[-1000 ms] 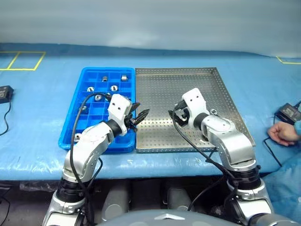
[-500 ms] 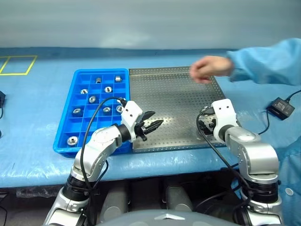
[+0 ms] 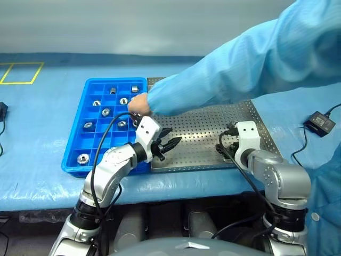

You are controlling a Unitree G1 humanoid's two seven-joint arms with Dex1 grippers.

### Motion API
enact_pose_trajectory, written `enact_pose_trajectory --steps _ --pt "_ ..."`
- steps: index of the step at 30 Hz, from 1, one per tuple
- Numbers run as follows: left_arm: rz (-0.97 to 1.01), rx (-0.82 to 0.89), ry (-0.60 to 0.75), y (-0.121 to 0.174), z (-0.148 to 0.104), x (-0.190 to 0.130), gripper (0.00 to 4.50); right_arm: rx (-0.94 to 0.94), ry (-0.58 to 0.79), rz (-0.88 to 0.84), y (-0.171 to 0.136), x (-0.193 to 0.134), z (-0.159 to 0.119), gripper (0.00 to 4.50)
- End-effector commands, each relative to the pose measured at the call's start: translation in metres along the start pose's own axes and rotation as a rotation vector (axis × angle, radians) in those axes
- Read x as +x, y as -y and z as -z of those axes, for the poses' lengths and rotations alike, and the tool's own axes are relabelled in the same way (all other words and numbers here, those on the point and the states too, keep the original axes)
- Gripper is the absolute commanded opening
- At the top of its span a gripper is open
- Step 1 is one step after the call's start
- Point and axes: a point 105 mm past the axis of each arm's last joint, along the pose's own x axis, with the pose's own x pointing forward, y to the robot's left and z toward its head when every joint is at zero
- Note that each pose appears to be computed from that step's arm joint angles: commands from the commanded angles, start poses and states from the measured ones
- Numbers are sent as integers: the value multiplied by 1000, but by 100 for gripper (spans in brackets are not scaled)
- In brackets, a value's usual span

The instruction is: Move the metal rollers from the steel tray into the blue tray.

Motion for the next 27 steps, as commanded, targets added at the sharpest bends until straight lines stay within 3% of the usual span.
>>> enact_pose_trajectory --steps 1,5,12,14,18,27 --pt "-10 26 30 0 -8 -2 228 28 27 16 3 -1 -7 359" --pt "-17 27 28 -1 -8 -3 228 8 20 26 3 0 -5 245" --pt "-28 33 26 -3 -8 -4 228 5 14 28 4 4 -3 245" --pt "-32 35 26 -4 -8 -4 228 4 23 20 2 4 -5 192" --pt "-39 36 26 -5 -8 -5 228 -7 56 -34 -11 2 -12 188" --pt "-86 29 19 -13 -6 -10 228 -105 217 -293 -74 -21 -48 188"
